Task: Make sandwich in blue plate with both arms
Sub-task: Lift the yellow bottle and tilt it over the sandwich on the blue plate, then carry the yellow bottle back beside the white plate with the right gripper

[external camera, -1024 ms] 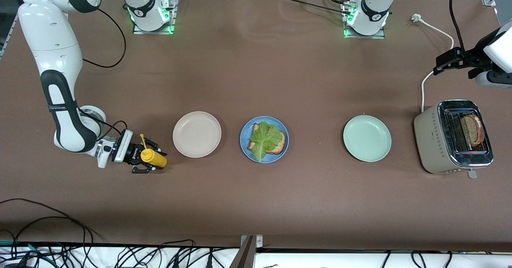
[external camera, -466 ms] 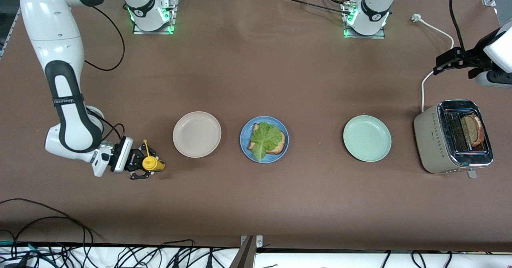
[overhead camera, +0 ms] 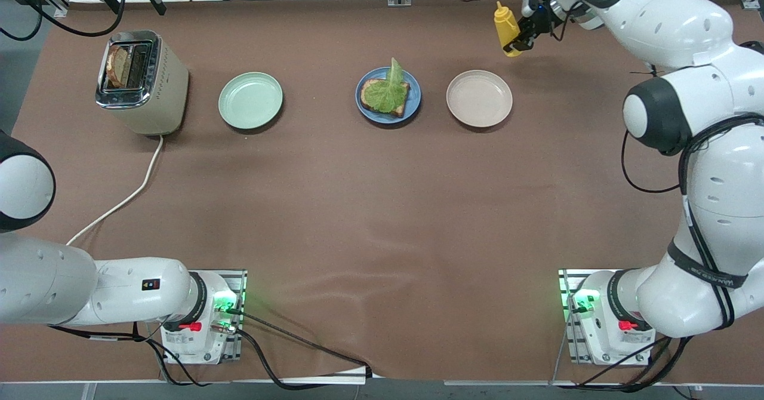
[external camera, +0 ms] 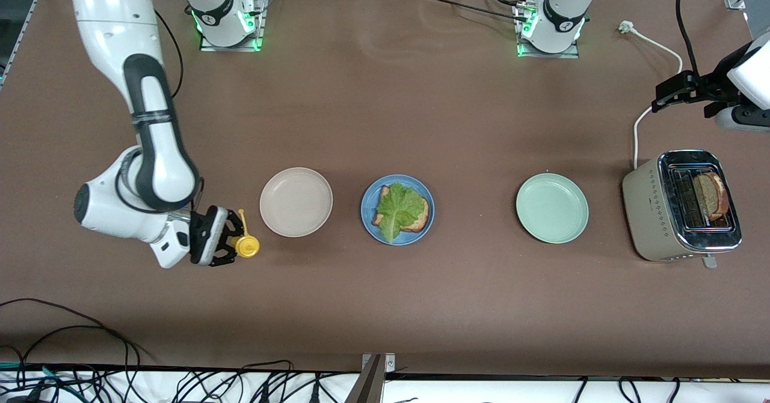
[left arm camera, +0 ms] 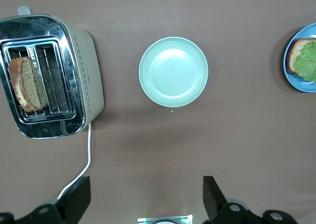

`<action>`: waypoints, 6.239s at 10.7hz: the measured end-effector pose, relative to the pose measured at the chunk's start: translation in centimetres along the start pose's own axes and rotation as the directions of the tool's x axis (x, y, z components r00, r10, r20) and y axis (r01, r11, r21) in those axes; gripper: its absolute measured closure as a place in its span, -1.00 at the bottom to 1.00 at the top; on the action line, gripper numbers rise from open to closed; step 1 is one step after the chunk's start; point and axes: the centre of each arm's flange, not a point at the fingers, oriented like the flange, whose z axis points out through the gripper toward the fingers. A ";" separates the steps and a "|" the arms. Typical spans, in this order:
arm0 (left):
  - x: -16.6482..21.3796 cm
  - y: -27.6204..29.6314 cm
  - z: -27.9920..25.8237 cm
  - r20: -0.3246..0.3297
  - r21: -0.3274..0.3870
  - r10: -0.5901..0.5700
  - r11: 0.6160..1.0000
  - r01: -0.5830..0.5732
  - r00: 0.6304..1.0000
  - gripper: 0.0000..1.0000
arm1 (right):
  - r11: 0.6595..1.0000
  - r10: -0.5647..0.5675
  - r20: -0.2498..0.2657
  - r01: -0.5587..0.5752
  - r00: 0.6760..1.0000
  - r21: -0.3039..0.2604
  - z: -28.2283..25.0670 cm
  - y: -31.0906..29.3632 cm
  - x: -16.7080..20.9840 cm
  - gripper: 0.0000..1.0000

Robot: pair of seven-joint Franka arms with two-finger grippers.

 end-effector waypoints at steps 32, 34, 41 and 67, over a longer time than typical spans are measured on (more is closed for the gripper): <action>0.0 -0.1 0.0 0.001 0.000 -0.001 1.000 0.001 1.000 -1.00 | 0.807 0.232 0.923 0.468 0.307 -0.359 24.1 -26.0 22.5 0.53; 0.0 -0.1 0.0 0.001 0.000 -0.001 1.000 0.001 1.000 -1.00 | 0.816 0.227 0.911 0.443 0.345 -0.371 22.1 -25.4 23.8 0.53; 0.0 -0.2 0.0 0.000 0.000 -0.003 1.000 0.003 1.000 -1.00 | 0.966 0.166 0.566 -0.017 0.807 -0.258 5.2 -15.1 25.8 0.53; -0.1 -4.2 0.3 0.001 -0.010 -0.074 0.997 0.074 0.997 -1.00 | 0.952 -0.025 -0.547 0.187 0.837 0.243 4.0 3.8 -13.7 0.53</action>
